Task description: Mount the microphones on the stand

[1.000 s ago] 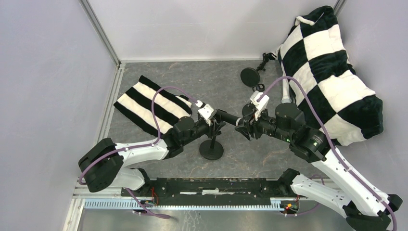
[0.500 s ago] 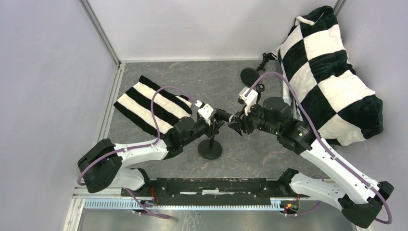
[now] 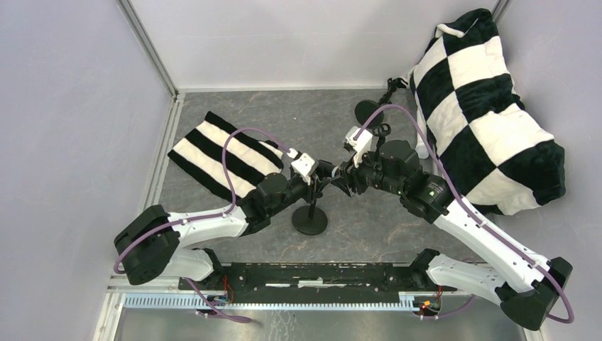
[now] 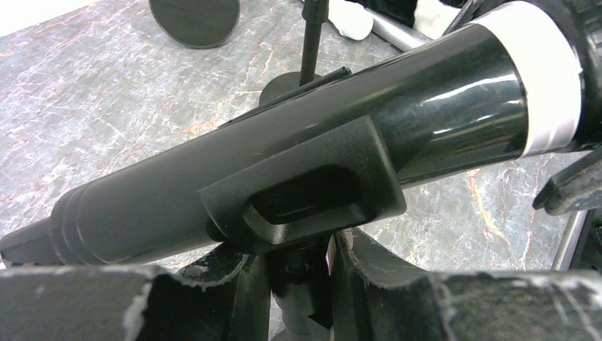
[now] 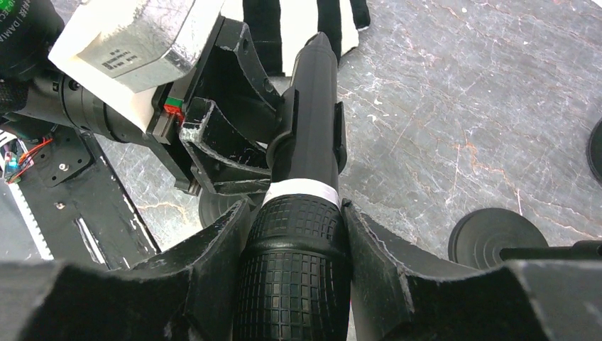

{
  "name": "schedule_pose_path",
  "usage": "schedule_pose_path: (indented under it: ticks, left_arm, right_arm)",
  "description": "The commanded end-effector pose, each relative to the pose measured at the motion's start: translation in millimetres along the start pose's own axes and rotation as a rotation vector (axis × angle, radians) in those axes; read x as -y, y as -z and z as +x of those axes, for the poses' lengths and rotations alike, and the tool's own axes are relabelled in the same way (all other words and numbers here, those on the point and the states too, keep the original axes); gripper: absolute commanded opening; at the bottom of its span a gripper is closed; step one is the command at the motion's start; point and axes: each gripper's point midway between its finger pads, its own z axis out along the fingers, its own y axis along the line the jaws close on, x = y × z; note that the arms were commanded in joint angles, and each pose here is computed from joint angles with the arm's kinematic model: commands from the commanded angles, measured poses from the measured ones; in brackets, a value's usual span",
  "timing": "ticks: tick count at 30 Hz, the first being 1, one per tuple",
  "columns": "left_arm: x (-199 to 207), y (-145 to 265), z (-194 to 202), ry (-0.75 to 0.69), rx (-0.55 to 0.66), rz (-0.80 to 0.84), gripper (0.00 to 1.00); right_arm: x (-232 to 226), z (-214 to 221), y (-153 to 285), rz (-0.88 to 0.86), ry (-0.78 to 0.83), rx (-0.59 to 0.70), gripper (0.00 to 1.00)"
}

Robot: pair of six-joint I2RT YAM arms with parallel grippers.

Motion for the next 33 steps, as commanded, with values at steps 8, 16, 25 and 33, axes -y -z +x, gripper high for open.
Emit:
schedule_pose_path:
  ticks: [8,16,25,33]
  left_arm:
    - [71,14,5,-0.083,0.021,0.284,0.02]
    - [70,14,5,-0.082,0.018,0.277,0.02]
    - [36,16,28,-0.031,-0.031,0.088,0.02]
    - [23,19,42,0.036,-0.023,0.01,0.02]
  right_arm:
    - [0,55,-37,-0.033,0.008,-0.121,0.0]
    - [2,56,-42,-0.031,0.006,-0.13,0.0]
    - [-6,21,-15,-0.064,0.086,-0.055,0.49]
    - [-15,-24,38,-0.063,0.157,0.114,0.73]
